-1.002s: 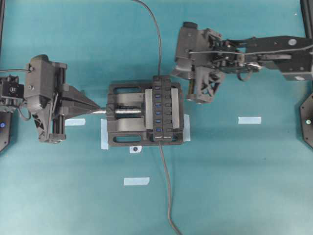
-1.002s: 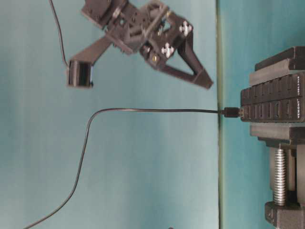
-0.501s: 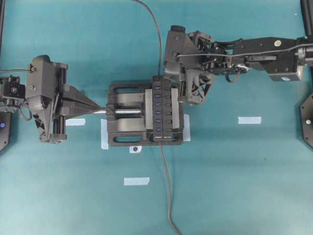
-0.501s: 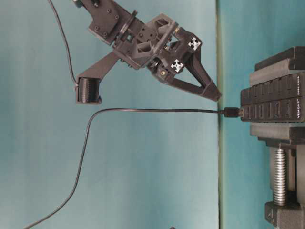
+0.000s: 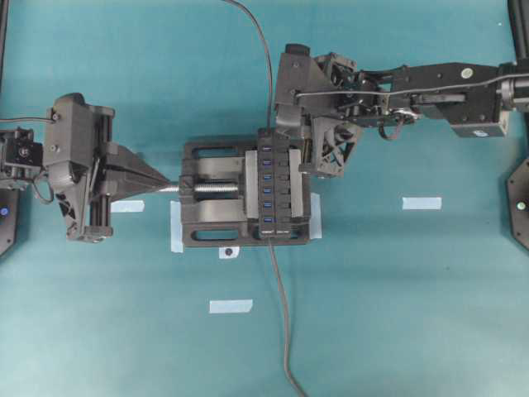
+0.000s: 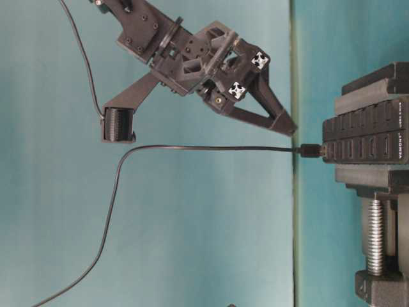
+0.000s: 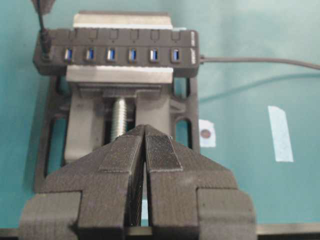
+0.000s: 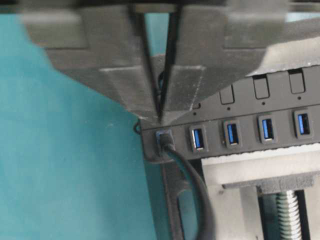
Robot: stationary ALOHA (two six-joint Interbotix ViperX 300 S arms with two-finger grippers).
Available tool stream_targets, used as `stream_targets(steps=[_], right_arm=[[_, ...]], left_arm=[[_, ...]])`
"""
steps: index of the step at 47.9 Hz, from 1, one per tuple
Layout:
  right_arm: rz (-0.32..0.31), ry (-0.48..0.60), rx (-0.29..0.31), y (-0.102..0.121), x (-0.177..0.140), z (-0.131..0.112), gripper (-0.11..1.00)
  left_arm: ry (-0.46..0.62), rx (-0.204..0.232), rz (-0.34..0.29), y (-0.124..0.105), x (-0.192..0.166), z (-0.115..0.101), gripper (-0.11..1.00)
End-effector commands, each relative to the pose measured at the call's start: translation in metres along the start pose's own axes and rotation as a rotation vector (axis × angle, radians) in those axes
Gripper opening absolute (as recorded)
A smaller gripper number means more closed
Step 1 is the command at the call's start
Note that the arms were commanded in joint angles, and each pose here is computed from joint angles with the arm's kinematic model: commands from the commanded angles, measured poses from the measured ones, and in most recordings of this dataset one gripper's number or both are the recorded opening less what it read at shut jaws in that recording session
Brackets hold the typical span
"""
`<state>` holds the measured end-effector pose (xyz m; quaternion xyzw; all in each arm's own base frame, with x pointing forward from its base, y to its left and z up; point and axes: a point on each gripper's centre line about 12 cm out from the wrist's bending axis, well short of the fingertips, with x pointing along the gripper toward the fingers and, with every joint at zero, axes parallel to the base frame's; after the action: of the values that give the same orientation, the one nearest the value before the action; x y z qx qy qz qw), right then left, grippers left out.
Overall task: Insert the USB into the second port from the front of the fixed hub.
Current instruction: 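Move the right gripper over the hub toward the black USB cable plug, then grasp the black USB plug with the right gripper and pull it out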
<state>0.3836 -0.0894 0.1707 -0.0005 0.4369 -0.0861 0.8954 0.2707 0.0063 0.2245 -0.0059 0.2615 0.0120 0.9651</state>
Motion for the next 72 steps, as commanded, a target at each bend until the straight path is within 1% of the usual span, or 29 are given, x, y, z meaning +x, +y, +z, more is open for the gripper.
stream_targets(steps=[1, 5, 12, 14, 15, 17, 23, 29, 41, 64, 68, 72], right_arm=[[-0.001, -0.043, -0.016, 0.001, -0.007, 0.013, 0.24], [0.004, -0.056, -0.028, 0.004, -0.007, 0.015, 0.42], [0.009, -0.069, -0.052, 0.008, -0.005, 0.014, 0.82], [0.009, -0.072, -0.054, 0.008, -0.005, 0.015, 0.90], [0.008, -0.075, -0.055, 0.008, -0.005, 0.016, 0.92], [0.008, -0.074, -0.054, 0.008, -0.004, 0.015, 0.92], [0.008, -0.071, -0.048, 0.007, -0.001, 0.015, 0.87], [0.009, -0.074, -0.045, 0.008, 0.006, 0.014, 0.87], [0.004, -0.121, -0.037, 0.006, 0.012, 0.019, 0.86], [0.004, -0.110, -0.034, 0.005, 0.017, 0.016, 0.84], [0.003, -0.110, -0.028, 0.004, 0.017, 0.015, 0.81], [0.002, -0.113, -0.024, 0.003, 0.017, 0.016, 0.74]], left_arm=[[-0.031, 0.001, -0.001, 0.000, -0.001, 0.011, 0.00], [-0.026, 0.002, -0.003, -0.001, 0.001, 0.010, 0.00], [-0.017, 0.003, -0.005, -0.002, 0.003, 0.009, 0.00], [-0.012, 0.003, -0.005, -0.002, 0.004, 0.008, 0.00], [-0.012, 0.003, -0.005, -0.002, 0.004, 0.009, 0.00], [-0.009, 0.002, -0.004, -0.001, 0.005, 0.008, 0.00], [-0.006, 0.003, -0.005, -0.002, 0.006, 0.007, 0.00], [-0.006, 0.003, -0.005, -0.002, 0.006, 0.007, 0.00], [-0.006, 0.005, -0.008, -0.003, 0.006, 0.007, 0.00], [-0.003, 0.005, -0.009, -0.003, 0.006, 0.006, 0.00], [-0.005, 0.006, -0.011, -0.003, 0.006, 0.007, 0.00], [-0.008, 0.005, -0.009, -0.003, 0.006, 0.008, 0.00]])
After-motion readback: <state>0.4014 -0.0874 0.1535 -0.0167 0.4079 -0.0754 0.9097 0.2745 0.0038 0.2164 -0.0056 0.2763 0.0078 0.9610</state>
